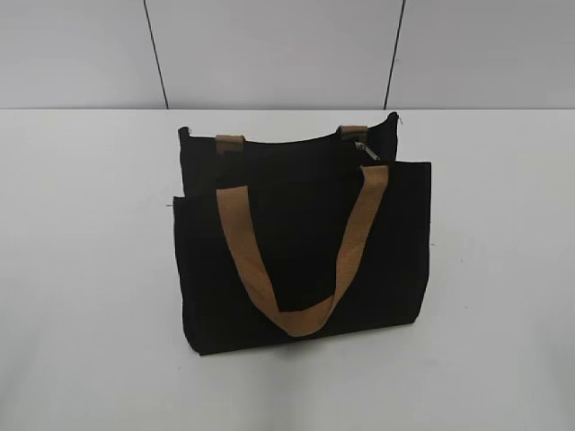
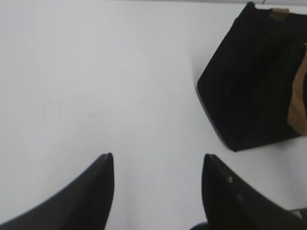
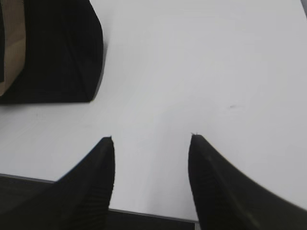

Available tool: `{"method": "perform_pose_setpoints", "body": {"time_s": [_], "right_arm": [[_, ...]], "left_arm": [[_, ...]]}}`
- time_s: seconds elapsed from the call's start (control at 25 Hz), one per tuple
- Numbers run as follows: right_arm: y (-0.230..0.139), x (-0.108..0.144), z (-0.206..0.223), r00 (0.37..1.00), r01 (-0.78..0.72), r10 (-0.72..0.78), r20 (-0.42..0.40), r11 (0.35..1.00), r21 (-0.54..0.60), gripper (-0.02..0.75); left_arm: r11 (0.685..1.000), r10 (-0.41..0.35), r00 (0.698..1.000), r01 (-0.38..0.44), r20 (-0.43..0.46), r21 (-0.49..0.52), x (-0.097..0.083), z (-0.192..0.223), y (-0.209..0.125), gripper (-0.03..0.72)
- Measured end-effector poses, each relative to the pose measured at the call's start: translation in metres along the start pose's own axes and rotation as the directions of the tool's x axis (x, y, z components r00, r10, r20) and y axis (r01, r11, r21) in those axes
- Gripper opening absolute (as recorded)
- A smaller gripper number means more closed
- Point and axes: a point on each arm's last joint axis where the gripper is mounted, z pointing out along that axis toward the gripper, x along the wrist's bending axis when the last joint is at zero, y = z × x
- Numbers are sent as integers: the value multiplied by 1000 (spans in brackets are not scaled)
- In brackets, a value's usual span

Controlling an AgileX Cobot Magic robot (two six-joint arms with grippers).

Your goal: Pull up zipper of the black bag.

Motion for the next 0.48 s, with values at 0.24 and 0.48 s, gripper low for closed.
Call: {"method": "perform_pose_setpoints", "body": {"time_s": [0.24,0.48], "right_arm": [[-2,1,-3,1000,4,-5,-2,999,-35,392],[-2,1,-3,1000,4,-4,-4,999,-35,392]], "left_arm": [[1000,18,1000,-18,6,-25,-1,-3,-2,438],[999,48,996,-46,70,-23,1,-5,-3,438]]}}
